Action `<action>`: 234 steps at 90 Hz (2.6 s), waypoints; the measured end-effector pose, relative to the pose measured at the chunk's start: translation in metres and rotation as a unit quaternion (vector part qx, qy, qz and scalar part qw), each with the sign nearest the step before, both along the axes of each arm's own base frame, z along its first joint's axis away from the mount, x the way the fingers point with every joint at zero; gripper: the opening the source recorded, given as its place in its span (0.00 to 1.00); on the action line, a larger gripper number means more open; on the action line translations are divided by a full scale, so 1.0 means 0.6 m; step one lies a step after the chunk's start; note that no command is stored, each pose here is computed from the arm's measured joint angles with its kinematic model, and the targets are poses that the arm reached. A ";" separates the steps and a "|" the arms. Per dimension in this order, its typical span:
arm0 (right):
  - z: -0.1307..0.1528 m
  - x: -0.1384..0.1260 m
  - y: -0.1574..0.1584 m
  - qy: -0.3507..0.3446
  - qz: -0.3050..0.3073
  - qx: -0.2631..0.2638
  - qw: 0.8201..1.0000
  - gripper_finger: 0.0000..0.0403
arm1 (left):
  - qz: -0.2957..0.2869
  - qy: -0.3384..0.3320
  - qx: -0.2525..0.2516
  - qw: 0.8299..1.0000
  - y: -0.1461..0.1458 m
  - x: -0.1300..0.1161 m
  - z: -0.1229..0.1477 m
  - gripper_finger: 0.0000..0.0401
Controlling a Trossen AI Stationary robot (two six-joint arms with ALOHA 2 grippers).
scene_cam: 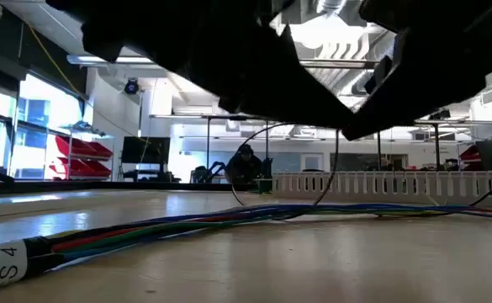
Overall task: Ziptie cables
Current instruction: Wrap the cable wires with zip tie
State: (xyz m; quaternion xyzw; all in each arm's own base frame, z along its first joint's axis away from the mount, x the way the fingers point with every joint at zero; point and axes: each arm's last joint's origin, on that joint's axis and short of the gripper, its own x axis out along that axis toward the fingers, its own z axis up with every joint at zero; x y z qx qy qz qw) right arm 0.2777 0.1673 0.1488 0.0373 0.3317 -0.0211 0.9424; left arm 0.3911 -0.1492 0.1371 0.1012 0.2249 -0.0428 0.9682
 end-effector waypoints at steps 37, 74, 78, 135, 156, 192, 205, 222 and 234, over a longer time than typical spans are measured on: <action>0.000 0.001 0.002 0.000 0.012 0.003 1.000 0.00 | 0.002 0.013 0.003 1.000 0.001 -0.002 -0.004 0.02; -0.002 -0.008 0.010 0.016 0.009 0.011 1.000 0.00 | 0.003 -0.003 -0.005 1.000 -0.012 -0.008 0.010 0.00; -0.002 -0.008 0.010 0.017 0.009 0.013 1.000 0.00 | 0.006 -0.003 -0.012 1.000 -0.012 -0.008 0.011 0.00; -0.006 -0.010 0.008 0.023 0.016 0.003 1.000 0.00 | 0.017 0.003 -0.037 0.999 -0.008 -0.006 0.009 0.30; -0.005 -0.009 0.008 0.022 0.015 0.004 1.000 0.00 | 0.020 0.015 -0.031 0.999 -0.008 -0.009 0.005 0.24; -0.006 -0.009 0.007 0.022 0.012 0.003 1.000 0.00 | 0.032 0.013 -0.022 0.999 -0.012 -0.011 0.005 0.02; -0.012 -0.024 0.016 0.045 0.004 0.005 0.999 0.00 | 0.040 0.027 -0.003 0.999 -0.020 -0.021 0.008 0.01; -0.024 -0.069 0.045 0.090 -0.016 -0.002 0.996 0.00 | 0.055 0.036 0.011 0.998 -0.026 -0.033 0.019 0.00; -0.031 -0.112 0.070 0.121 -0.029 0.005 0.992 0.00 | 0.049 0.039 0.007 0.998 -0.027 -0.034 0.020 0.00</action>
